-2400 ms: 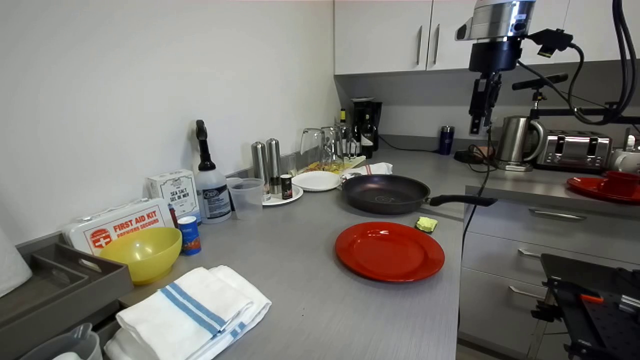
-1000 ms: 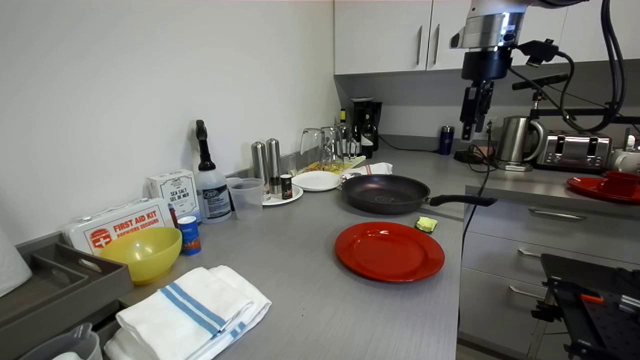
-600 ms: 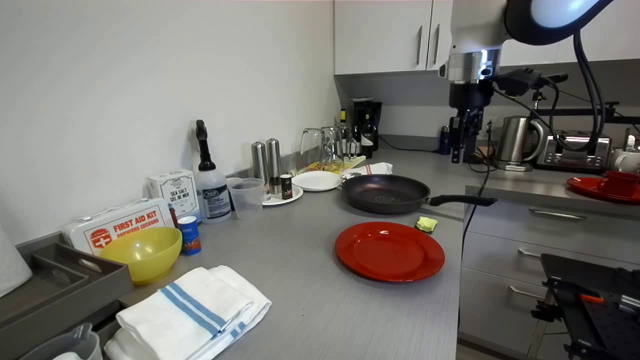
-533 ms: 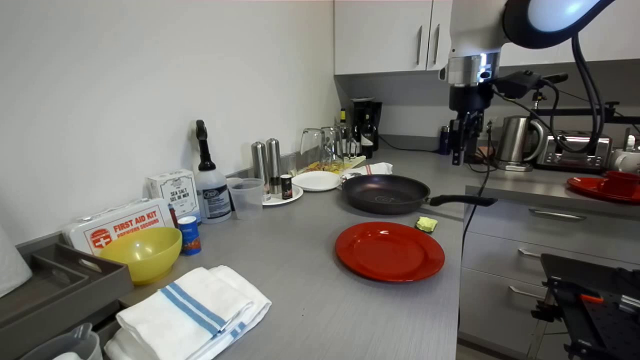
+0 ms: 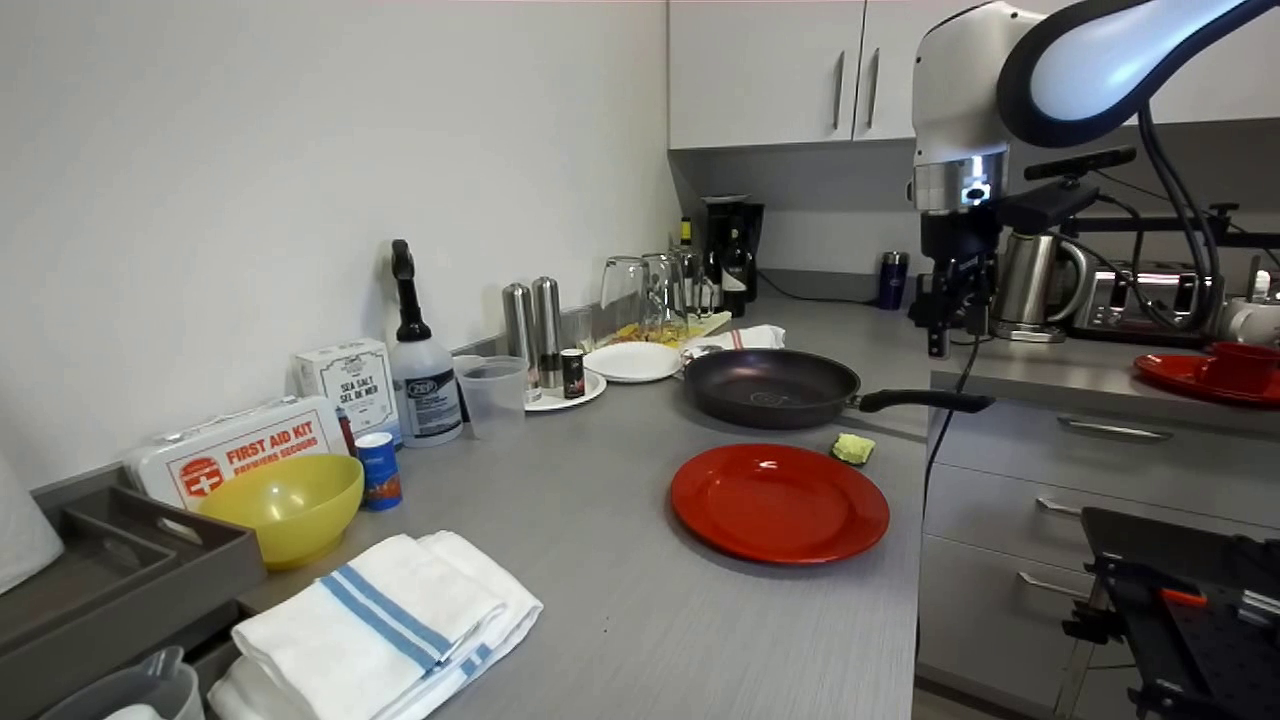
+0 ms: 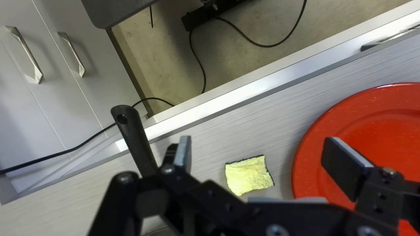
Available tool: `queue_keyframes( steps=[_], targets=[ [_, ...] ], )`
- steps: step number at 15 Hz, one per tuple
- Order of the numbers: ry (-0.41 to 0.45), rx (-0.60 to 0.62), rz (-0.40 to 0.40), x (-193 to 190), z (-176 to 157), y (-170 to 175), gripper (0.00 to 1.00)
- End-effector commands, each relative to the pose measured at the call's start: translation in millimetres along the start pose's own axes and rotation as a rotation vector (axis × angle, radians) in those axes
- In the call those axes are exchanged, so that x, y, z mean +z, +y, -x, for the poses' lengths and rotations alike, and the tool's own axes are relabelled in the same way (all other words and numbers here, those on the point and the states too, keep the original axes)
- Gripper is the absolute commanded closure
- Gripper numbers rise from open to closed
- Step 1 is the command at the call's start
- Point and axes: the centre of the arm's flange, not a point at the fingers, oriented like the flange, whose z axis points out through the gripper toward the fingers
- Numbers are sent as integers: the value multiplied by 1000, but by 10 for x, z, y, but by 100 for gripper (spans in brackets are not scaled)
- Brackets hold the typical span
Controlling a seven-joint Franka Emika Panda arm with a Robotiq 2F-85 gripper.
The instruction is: Pick up the sponge and clean the plate
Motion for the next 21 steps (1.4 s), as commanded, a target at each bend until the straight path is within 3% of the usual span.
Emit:
queue_keyframes(
  steps=[1,11,21],
  targets=[
    [27,44,-12,171,-101,5,0],
    [95,41,-46,438,-420,-91,0],
    [109,62,24,1092,-545,-290,0]
  ],
)
